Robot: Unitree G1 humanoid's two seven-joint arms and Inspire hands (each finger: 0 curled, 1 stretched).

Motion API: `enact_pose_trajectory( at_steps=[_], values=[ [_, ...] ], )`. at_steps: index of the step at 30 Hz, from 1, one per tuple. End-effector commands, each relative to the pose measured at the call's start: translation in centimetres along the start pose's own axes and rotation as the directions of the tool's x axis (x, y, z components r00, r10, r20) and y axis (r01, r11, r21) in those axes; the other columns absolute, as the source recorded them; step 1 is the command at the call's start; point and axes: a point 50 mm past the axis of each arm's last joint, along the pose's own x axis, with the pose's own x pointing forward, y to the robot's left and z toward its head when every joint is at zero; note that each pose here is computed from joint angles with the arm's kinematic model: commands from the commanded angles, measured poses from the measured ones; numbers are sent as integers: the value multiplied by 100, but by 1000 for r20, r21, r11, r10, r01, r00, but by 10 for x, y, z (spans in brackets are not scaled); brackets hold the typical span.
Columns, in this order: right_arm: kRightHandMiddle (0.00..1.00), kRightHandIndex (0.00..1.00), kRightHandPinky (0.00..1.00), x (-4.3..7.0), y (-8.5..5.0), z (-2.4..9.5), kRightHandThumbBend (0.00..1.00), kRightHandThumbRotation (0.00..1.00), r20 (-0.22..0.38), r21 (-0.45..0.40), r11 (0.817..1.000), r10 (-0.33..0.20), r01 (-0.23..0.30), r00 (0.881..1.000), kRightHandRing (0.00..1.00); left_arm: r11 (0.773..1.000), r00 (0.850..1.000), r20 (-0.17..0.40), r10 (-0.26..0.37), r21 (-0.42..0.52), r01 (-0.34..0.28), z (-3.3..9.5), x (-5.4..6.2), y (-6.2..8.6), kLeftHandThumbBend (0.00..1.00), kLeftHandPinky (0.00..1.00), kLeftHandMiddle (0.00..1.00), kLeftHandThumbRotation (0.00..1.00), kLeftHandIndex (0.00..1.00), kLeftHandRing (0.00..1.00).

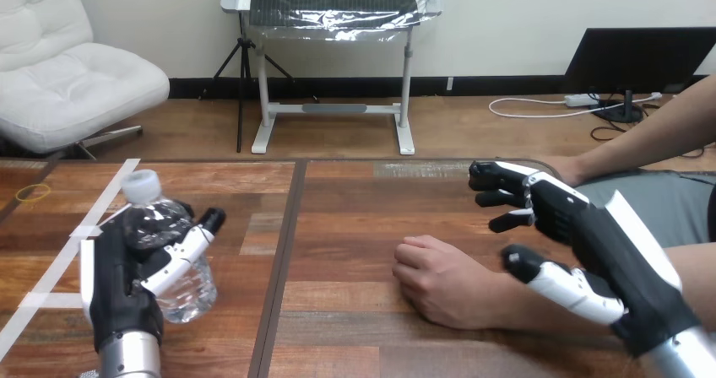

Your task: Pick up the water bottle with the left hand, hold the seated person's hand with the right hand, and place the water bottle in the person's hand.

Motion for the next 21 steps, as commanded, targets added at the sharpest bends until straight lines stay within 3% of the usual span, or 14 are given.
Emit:
enact_pose_trajectory(
  at_steps=[1,13,21],
  values=[
    [83,83,64,40,-50,27,92,70,97,-269,963,15,12,995,78,976,861,472,-191,0,217,111,17,-36,54,19,28,0,32,23],
    [83,84,62,48,-64,27,93,58,72,-339,941,36,-10,997,77,976,862,468,-195,5,218,115,16,-35,55,19,28,0,32,23],
    [86,85,62,52,-72,24,93,55,17,-389,920,59,-47,998,80,973,860,471,-195,-19,231,119,14,-34,53,18,27,0,32,23]
  ],
)
